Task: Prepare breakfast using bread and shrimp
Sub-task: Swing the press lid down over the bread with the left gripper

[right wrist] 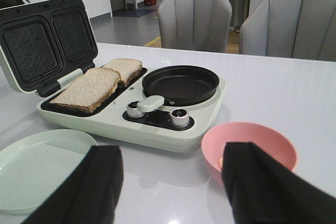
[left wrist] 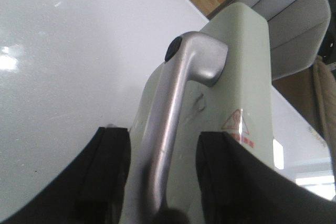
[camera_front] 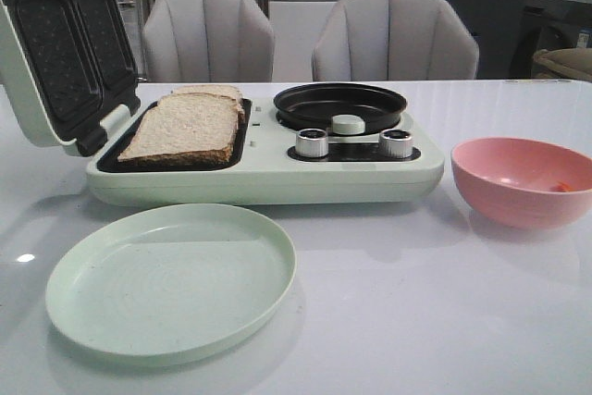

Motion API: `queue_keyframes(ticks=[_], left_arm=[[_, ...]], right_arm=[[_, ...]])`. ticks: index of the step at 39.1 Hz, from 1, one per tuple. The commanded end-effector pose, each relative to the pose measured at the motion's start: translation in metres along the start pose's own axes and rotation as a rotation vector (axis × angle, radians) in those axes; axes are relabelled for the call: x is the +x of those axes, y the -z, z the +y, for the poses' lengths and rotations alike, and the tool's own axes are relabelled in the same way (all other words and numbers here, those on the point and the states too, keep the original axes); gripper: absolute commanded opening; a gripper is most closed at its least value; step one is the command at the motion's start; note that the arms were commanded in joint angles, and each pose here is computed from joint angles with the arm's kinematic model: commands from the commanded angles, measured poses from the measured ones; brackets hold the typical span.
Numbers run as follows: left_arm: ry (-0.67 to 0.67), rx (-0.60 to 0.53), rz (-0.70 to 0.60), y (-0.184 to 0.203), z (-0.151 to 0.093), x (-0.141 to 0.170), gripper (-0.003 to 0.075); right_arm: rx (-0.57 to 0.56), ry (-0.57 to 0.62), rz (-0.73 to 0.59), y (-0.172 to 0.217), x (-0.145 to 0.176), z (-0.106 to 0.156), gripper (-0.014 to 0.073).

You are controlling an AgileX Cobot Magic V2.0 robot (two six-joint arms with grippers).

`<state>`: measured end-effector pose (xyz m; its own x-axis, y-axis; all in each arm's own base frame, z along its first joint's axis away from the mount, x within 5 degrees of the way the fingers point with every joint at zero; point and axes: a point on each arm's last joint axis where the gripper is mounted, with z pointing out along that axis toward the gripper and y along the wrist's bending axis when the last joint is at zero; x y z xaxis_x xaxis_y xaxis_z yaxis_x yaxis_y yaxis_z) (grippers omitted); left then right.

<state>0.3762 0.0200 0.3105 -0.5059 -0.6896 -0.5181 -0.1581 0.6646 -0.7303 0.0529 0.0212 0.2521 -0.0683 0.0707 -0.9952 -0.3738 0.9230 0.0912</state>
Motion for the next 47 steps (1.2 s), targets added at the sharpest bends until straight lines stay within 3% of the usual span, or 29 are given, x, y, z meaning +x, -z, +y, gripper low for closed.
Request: queue_keyframes(ticks=[1,9,19,32,39,47], left_arm=[[0.033,0.129,-0.047,0.010,-0.016,-0.015,0.0353],[0.105,0.212,0.040,-0.011,-0.010,-0.006,0.0330],[0.035,0.314,0.093,-0.023,-0.028,0.013,0.0103],[-0.149,0.474,0.110,-0.036,-0.082,0.059,0.0113],[-0.269,0.405,0.137,-0.053,-0.096,0.096,0.0113],[-0.362,0.368,0.309,-0.089,-0.089,0.154,0.0113]], right_arm=[[-0.009,0.007,-0.102,0.001,-0.015,0.002,0.0507],[-0.009,0.007,-0.102,0.001,-0.015,0.002,0.0507],[-0.009,0.007,-0.102,0.001,-0.015,0.002,0.0507],[-0.009,0.007,-0.102,0.001,-0.015,0.002,0.0507],[-0.009,0.007,-0.102,0.001,-0.015,0.002,0.0507],[-0.009,0.007,-0.102,0.001,-0.015,0.002,0.0507]])
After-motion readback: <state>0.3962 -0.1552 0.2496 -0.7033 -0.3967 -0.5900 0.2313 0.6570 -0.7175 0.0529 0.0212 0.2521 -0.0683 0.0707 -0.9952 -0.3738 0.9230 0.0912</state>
